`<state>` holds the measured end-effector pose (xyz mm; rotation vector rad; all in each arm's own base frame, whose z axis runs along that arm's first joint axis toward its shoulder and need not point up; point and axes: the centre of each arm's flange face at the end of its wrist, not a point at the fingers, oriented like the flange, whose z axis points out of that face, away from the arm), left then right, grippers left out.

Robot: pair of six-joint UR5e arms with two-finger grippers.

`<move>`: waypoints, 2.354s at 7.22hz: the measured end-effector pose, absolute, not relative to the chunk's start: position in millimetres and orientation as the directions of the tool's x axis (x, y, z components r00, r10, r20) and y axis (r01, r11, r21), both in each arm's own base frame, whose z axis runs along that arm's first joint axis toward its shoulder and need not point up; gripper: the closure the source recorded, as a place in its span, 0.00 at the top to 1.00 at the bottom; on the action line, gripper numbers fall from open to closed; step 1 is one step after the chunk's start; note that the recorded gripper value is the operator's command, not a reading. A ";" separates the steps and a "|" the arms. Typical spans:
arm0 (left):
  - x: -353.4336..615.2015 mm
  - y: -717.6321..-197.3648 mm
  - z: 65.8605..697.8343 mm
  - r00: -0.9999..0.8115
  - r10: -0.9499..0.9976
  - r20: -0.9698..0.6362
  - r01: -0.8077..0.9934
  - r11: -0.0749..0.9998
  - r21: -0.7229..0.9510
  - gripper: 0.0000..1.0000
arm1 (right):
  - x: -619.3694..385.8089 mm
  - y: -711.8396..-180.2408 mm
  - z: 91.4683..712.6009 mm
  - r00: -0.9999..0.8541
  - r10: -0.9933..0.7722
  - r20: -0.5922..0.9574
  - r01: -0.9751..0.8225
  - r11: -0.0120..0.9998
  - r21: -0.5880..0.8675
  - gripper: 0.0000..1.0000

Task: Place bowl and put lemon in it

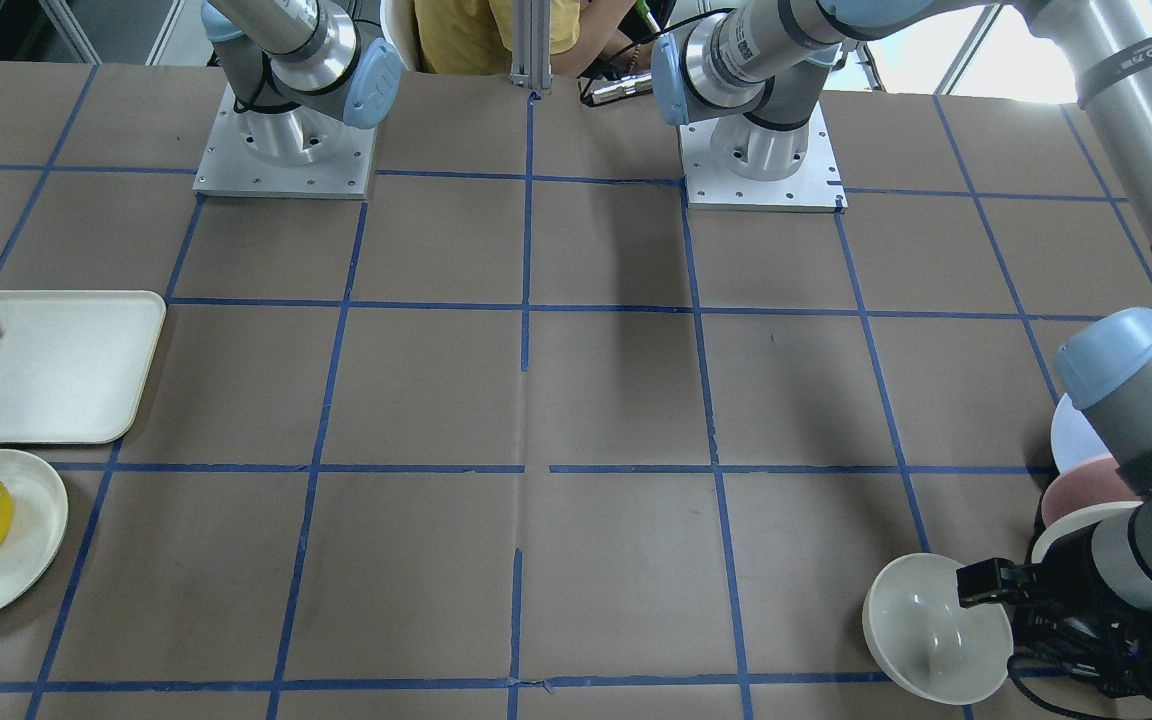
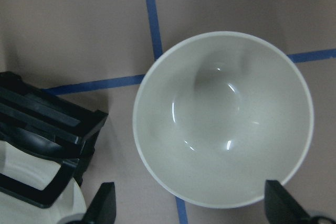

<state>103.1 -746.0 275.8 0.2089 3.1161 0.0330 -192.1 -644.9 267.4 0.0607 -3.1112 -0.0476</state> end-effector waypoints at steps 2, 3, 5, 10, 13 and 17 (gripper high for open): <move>114.0 -749.6 252.3 -0.990 0.143 0.010 0.144 0.989 0.028 1.00 | -201.4 -652.8 240.7 -0.998 -0.046 0.038 -0.045 0.999 0.027 1.00; 119.6 -750.6 241.1 -0.990 0.137 0.039 0.138 0.990 0.024 0.98 | -203.6 -655.8 231.1 -0.998 -0.046 0.043 -0.045 0.999 0.023 1.00; 123.4 -756.2 219.4 -0.992 0.106 0.072 0.107 0.994 -0.002 0.73 | -205.2 -658.1 212.9 -0.998 -0.048 0.035 -0.046 0.998 0.037 1.00; 123.1 -755.2 203.7 -0.992 0.079 0.094 0.079 0.997 -0.005 0.00 | -206.2 -657.1 207.1 -0.999 -0.044 0.030 -0.043 0.998 0.052 0.00; 123.3 -753.5 218.9 -0.996 0.022 0.091 0.021 1.000 -0.008 0.00 | -204.0 -649.6 239.3 -0.998 -0.031 0.045 -0.028 0.996 0.086 0.00; 46.5 -740.8 277.3 -0.987 -0.078 0.142 -0.074 0.997 0.038 0.00 | -102.3 -617.6 363.7 -1.000 0.014 0.024 0.015 0.997 0.080 0.00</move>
